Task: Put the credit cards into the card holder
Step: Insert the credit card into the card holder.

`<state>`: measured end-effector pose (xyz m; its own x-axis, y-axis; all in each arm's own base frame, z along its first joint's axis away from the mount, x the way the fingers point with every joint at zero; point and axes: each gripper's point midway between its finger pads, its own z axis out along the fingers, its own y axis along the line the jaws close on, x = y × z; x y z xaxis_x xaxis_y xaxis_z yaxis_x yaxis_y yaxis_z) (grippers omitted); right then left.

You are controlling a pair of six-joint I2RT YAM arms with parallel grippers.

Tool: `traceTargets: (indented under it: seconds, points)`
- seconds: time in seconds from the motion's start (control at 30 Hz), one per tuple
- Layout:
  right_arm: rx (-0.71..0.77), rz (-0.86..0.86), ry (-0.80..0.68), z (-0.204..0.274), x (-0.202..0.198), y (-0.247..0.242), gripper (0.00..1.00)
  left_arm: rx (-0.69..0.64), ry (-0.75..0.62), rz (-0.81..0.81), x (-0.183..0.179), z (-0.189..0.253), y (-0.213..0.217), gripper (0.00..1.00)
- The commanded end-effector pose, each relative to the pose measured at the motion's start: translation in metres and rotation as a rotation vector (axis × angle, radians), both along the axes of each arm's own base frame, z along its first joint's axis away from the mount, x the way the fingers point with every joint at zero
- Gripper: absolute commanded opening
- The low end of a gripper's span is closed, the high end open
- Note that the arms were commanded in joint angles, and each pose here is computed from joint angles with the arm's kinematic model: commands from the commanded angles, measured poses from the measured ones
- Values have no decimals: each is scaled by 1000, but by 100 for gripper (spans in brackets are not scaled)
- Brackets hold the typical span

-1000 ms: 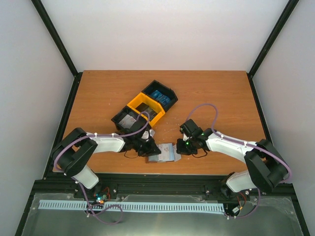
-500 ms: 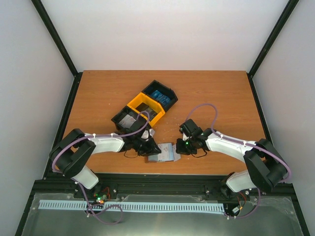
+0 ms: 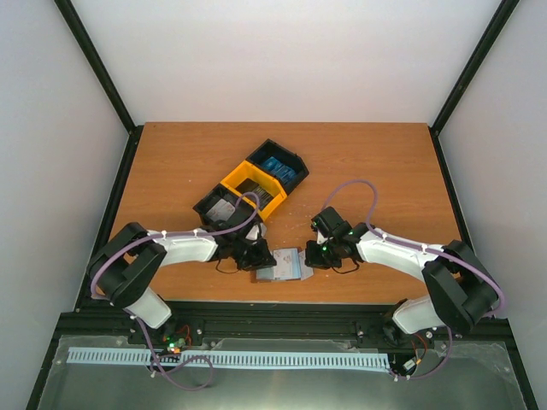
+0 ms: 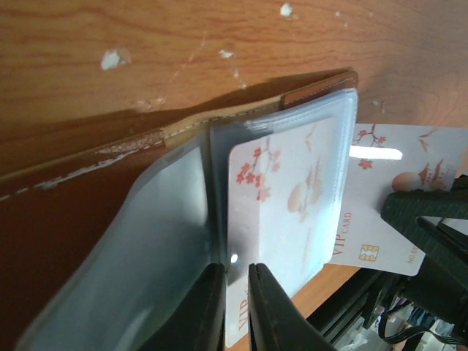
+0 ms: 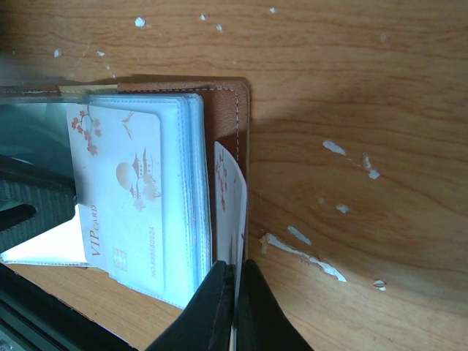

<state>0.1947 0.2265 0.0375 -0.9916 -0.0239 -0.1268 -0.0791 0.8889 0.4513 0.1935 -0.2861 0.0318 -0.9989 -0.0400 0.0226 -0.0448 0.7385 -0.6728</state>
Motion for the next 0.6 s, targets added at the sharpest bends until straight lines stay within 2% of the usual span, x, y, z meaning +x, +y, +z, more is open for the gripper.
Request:
traceTargets:
  seconds: [0.0,0.17,0.47,0.57]
  points:
    - [-83,-3,49,-22,-12,-16,3,-11,-9,-25,3,3,-10,8]
    - [-81,-3,53,-23,-12,-15,3,-14,3,-45,1,-3,-14,5]
    - [-79,-3,55,-24,-12,-15,3,-101,-28,-83,2,8,-27,7]
    - [-90,-10,39,-21,-10,-17,3,-88,-21,-77,2,6,-24,7]
